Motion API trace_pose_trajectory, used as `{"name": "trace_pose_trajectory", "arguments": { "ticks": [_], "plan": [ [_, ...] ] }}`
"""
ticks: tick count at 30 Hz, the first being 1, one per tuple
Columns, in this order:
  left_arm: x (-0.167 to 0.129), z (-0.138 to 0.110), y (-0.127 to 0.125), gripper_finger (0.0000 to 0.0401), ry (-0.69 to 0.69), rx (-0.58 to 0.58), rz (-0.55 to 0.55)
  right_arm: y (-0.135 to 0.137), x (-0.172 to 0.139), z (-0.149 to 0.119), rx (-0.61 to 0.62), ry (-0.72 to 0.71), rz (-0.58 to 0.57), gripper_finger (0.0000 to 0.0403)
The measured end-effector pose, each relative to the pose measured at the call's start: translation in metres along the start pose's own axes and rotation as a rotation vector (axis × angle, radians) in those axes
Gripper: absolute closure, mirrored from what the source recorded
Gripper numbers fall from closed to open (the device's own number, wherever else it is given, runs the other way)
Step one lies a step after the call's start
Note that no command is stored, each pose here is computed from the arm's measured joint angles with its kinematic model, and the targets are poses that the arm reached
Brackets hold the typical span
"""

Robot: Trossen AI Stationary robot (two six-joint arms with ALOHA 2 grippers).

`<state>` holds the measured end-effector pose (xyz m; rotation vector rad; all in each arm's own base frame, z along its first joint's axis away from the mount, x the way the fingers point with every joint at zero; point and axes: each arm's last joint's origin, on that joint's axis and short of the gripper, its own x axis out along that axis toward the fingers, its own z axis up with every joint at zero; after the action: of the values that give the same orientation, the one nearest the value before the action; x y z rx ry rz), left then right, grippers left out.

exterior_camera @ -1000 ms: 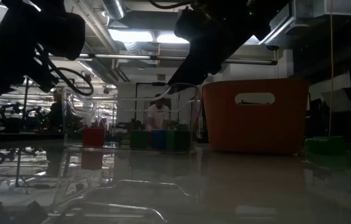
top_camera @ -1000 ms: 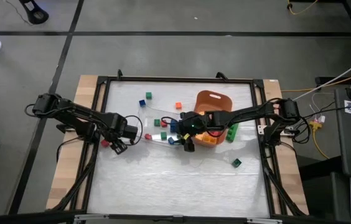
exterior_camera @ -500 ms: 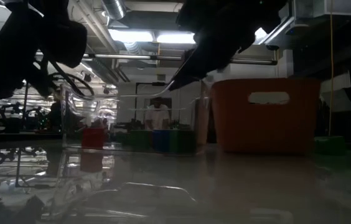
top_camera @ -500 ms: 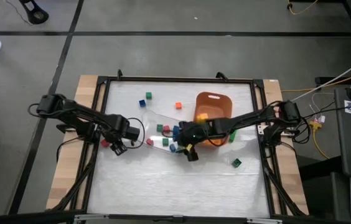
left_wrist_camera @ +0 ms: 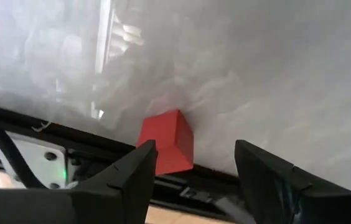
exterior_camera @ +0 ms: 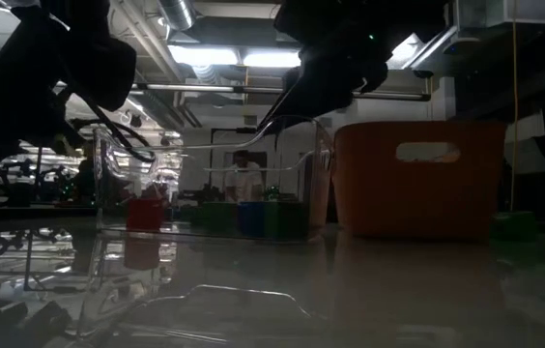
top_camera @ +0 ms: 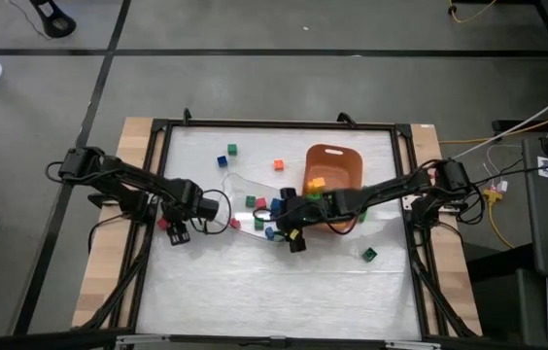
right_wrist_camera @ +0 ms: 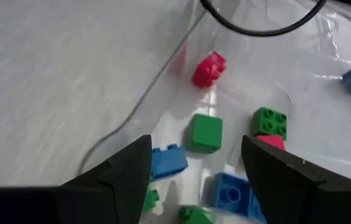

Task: Sort blocks by size
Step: Put the small red block into the transparent bin

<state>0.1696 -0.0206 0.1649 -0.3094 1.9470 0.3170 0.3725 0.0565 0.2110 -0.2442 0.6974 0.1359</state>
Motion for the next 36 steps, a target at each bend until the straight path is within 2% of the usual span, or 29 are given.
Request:
{"name": "trace_pose_trajectory", "arguments": {
  "ticks": [7,10,13,21,25,32,36],
  "plan": [
    [-0.008,-0.004,0.001,0.0196,0.039,0.263,0.012,0.0,0.0,0.005,-0.02,-0.054,-0.007,0.0155],
    [-0.008,-0.005,0.002,0.0196,0.046,0.359,0.062,0.0,0.0,0.005,-0.02,-0.055,-0.004,0.0155],
    [-0.006,-0.006,0.004,0.0196,0.042,0.352,0.114,0.0,0.0,0.005,-0.02,-0.055,-0.003,0.0155],
    [0.0,-0.004,-0.004,0.0196,0.072,0.381,0.158,0.0,0.0,0.005,-0.02,-0.054,-0.002,0.0155],
    [0.009,-0.002,-0.013,0.0196,0.13,0.417,0.201,0.0,0.0,0.005,-0.02,-0.055,0.007,0.0155],
    [0.03,0.003,-0.022,0.0196,0.266,0.427,0.344,0.0,0.0,0.005,-0.02,-0.055,0.008,0.0155],
    [0.037,0.006,-0.023,0.0196,0.311,0.424,0.37,0.0,0.0,0.005,-0.02,-0.055,0.008,0.0155]
  ]
}}
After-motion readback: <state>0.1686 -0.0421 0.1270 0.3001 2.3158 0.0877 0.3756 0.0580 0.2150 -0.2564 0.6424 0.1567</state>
